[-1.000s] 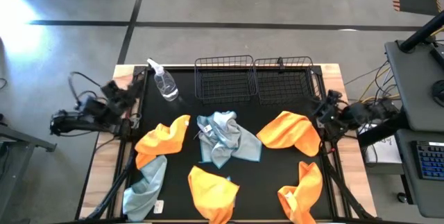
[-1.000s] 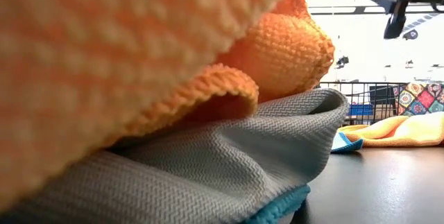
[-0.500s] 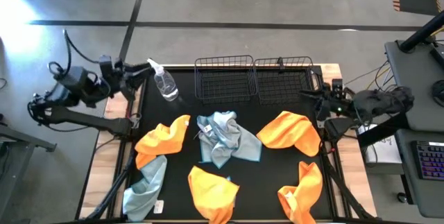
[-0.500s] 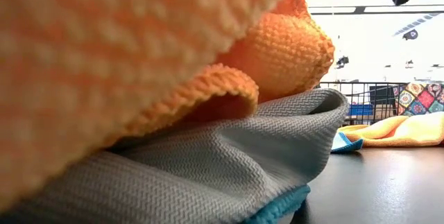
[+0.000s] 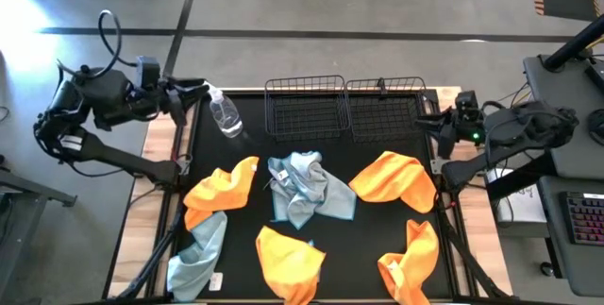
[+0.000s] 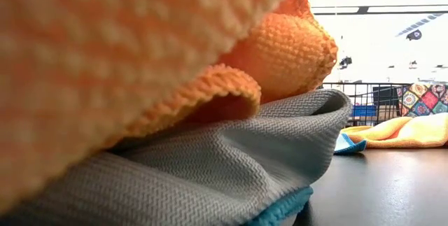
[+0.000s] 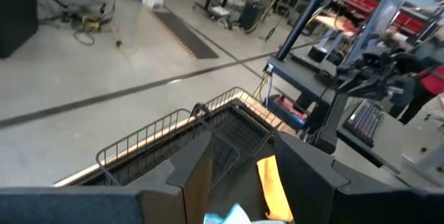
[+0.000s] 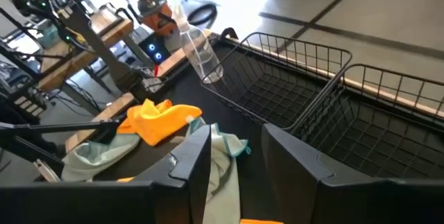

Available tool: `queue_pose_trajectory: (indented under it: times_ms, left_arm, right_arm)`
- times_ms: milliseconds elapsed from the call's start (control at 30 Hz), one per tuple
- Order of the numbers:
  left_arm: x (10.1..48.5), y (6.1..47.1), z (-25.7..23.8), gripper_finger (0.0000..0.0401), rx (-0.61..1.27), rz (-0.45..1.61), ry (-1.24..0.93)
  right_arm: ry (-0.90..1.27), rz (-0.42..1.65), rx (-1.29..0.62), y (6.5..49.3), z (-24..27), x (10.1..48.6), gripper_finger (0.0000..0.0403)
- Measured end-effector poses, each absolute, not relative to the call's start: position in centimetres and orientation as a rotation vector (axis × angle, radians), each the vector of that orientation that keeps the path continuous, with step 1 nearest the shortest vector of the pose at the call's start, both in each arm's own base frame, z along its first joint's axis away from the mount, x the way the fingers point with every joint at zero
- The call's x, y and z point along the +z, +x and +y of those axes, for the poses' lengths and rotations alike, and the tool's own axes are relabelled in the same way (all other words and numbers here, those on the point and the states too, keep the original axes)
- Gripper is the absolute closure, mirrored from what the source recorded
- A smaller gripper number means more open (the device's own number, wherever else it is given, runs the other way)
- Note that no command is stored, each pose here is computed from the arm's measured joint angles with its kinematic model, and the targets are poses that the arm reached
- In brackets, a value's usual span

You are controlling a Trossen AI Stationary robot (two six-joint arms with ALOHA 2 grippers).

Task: Sort microfiber towel by color & place in baskets
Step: Put the middle blue microfiber towel into the left black wire basket

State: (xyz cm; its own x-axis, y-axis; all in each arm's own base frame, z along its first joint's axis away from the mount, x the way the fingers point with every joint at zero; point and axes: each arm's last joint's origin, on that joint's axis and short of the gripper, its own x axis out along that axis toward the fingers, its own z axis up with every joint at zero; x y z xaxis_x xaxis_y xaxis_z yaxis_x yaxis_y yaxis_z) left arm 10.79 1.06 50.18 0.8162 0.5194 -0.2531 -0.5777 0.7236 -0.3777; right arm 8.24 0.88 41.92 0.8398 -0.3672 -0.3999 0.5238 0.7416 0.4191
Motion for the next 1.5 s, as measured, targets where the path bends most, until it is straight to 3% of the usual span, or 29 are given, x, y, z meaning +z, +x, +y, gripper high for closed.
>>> queue_pose_trajectory:
  times_ms: [367,600,1133,1500]
  left_arm:
    - [52.1,13.6,0.9,0.0260,0.610,0.140,-0.456]
    - [52.2,15.3,1.1,0.0260,0.746,0.194,-0.444]
    - [50.6,18.1,1.1,0.0260,0.907,0.490,-0.362]
    - [47.9,20.1,0.7,0.0260,0.857,0.648,-0.368]
  right_arm:
    - [0.498,0.439,-0.555,9.5,1.3,43.4,0.0280]
    - [0.503,0.600,-0.692,8.6,1.0,42.8,0.0280]
    - [0.411,0.528,-0.686,7.1,0.3,43.9,0.0280]
    - [0.459,0.509,-0.706,7.2,0.3,43.9,0.0280]
